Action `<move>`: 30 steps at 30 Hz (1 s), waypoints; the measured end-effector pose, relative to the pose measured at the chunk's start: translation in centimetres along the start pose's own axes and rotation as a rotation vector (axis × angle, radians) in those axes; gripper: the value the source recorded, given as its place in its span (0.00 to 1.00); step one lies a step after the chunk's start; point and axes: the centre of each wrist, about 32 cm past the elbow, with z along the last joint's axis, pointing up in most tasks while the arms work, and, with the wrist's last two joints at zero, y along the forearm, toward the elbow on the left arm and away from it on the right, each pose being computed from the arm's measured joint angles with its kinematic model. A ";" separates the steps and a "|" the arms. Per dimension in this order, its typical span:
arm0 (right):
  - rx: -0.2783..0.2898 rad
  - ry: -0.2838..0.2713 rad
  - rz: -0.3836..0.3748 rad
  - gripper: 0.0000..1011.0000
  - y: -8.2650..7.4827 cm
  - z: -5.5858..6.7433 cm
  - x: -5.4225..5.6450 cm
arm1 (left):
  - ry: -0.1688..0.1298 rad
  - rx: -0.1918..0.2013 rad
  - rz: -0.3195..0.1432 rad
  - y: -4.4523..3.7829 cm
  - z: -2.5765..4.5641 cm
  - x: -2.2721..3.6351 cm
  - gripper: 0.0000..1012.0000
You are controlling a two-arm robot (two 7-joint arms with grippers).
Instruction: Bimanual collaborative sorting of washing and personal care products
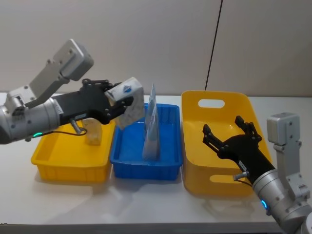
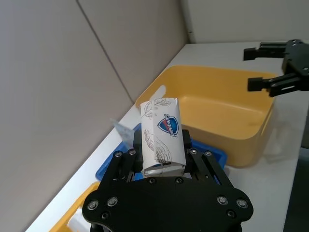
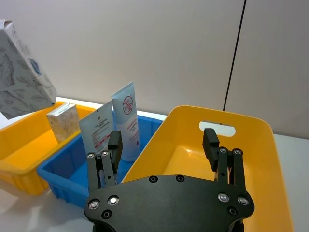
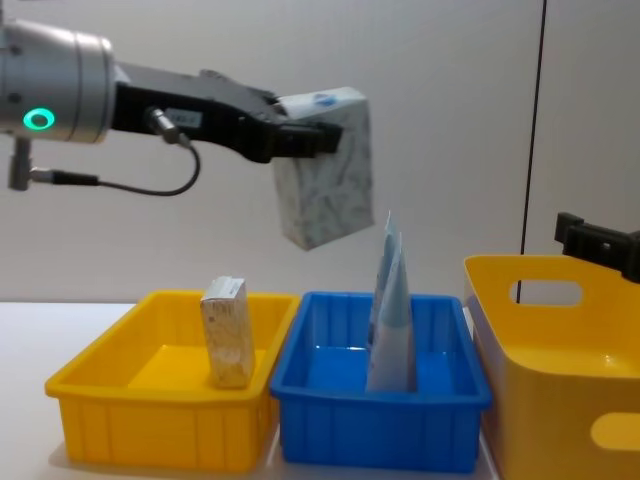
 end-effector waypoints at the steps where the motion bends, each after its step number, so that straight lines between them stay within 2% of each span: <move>1: 0.000 0.000 0.000 0.99 0.0 0.0 0.0 | -0.003 -0.003 -0.008 -0.20 0.13 0.03 0.38; 9: 0.000 0.000 0.000 0.99 0.0 0.0 0.0 | -0.026 -0.031 -0.077 -1.69 1.10 0.15 0.38; 17: 0.000 0.000 0.000 0.99 0.0 0.0 0.0 | -0.036 -0.053 -0.116 -2.96 1.69 0.14 0.38; 30: 0.000 0.000 0.000 0.99 0.0 0.0 0.0 | -0.045 -0.083 -0.162 -5.18 2.15 0.15 0.38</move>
